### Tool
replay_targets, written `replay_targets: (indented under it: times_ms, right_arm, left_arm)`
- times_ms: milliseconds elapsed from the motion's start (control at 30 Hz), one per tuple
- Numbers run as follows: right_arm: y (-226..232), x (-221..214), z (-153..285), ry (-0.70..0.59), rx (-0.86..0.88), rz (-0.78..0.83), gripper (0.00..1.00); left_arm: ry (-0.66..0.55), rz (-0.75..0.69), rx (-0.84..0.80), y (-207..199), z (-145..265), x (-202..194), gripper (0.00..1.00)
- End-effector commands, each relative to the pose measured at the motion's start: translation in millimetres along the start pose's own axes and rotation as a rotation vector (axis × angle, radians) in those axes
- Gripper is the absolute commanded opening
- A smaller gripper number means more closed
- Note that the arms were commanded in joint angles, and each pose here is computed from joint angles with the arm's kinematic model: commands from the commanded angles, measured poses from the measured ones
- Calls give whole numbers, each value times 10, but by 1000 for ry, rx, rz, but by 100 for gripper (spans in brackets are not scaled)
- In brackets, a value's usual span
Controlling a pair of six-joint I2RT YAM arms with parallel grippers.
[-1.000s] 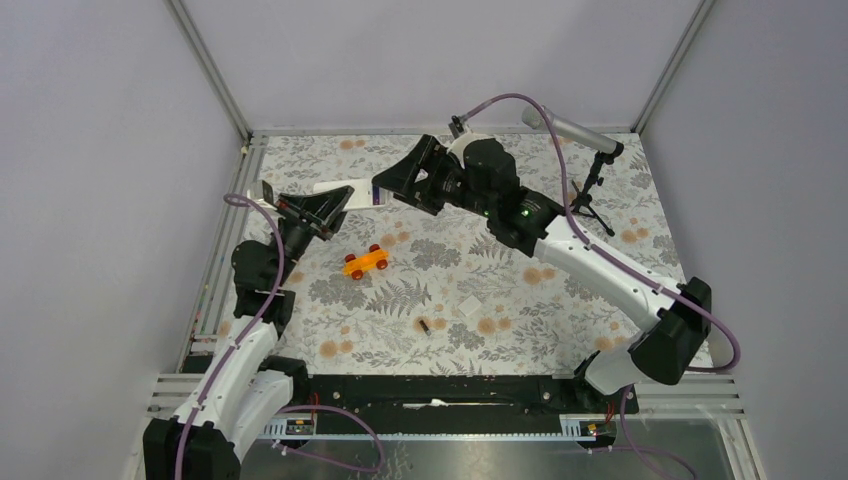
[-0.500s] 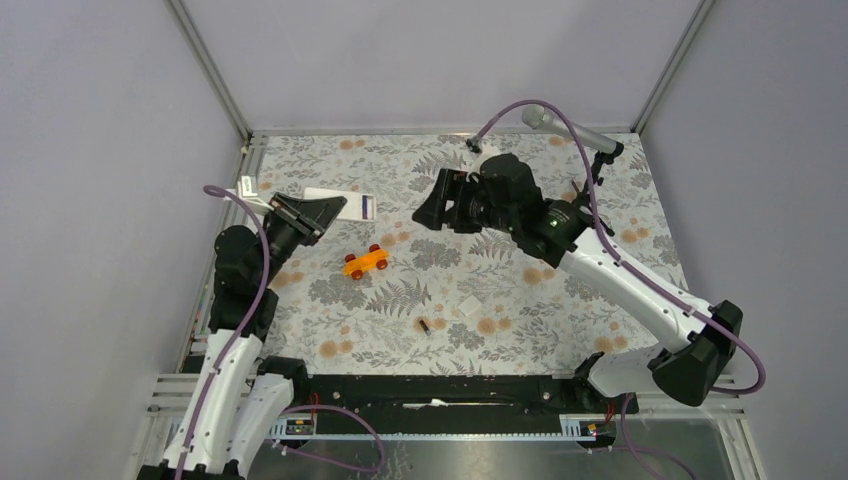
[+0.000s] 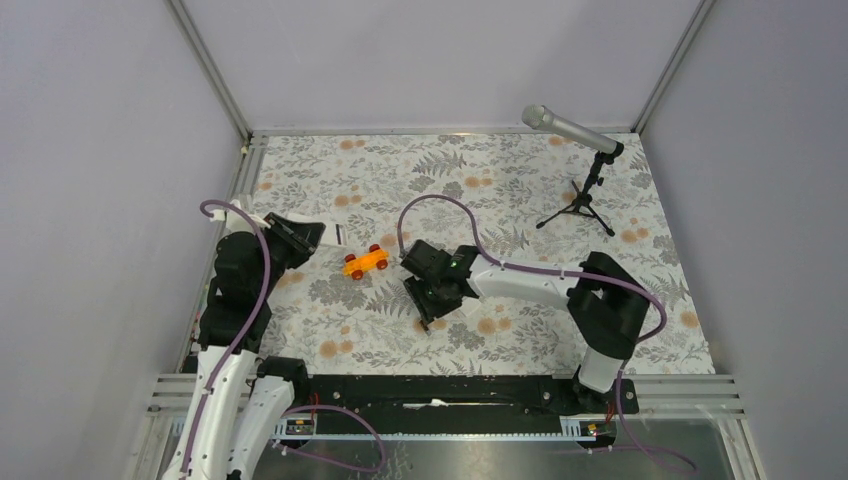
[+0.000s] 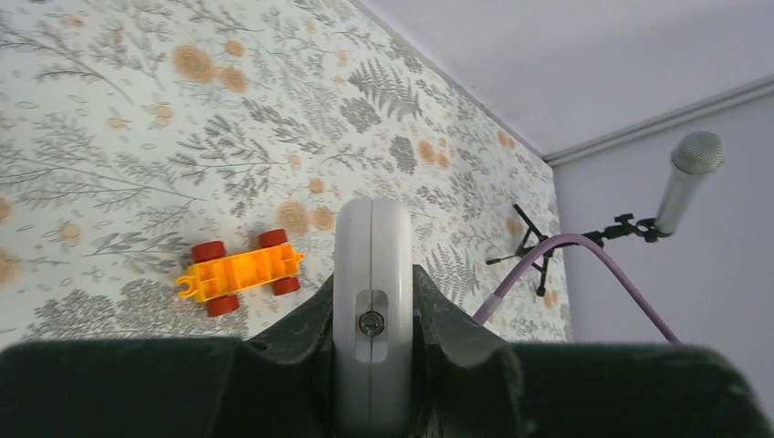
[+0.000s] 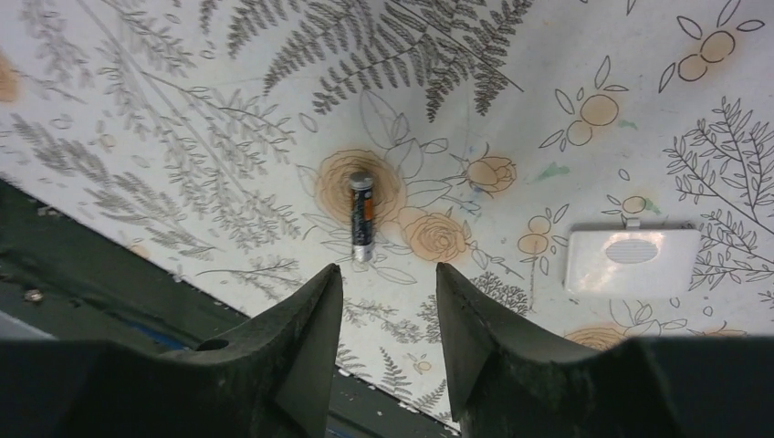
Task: Load the batteries into the remote control
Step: Pick up the battery from the center of the board.
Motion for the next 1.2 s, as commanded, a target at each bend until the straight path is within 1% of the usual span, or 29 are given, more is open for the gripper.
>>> replay_targets:
  times_ms: [0,167,300,400,467,567,667,800,867,933,967,1067,1167]
  right_arm:
    - [-25,43,-78,-12,-55,49,48]
    - [32,-34,-176,32,-34,95,51]
    - [81,-44,-217,41,-28,115,55]
    - [107,-58,-262,49,-30,124,55]
    - [110,-74,-302,54,-43,130,53]
    - [100,-71,-341,49,-77,136,46]
    - [120,-64,-353,47,-89,137,44]
    - [139,-50,-371,38,-108,142,41]
    - [113,-44,-380,35,-144,142,37]
    - [77,-46,-376,32,-182,136,29]
    - [56,-43,-370,30,-203,131,27]
    - [-5,-48,-355,33,-254,127,26]
    - [-26,-79,-354,49,-267,130,29]
  left_arm:
    - [-123,-28,28,-72,141,300,0]
    - [-111,-14,24,-62,122,262,0]
    - [-107,-5,19,-56,100,243,0]
    - [-107,-2,19,-54,94,239,0]
    - [-108,-1,24,-47,93,240,0]
    - [-126,5,57,0,110,256,0]
    - [-147,8,105,62,136,283,0]
    - [-154,7,122,81,150,296,0]
    - [-153,6,126,85,150,298,0]
    - [-154,3,124,80,157,302,0]
    - [-154,3,124,80,154,303,0]
    - [-154,-2,120,75,160,303,0]
    - [-153,-4,121,81,160,295,0]
Point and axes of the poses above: each gripper's point midway between its finger pads, its own z axis back along the fingers, its own y axis along the line the jaws close on, x = y × z, the point moved 4 cm from there along z, back along the fingers, and after that the axes turned 9 degrees about -z, right-handed, at the moved point
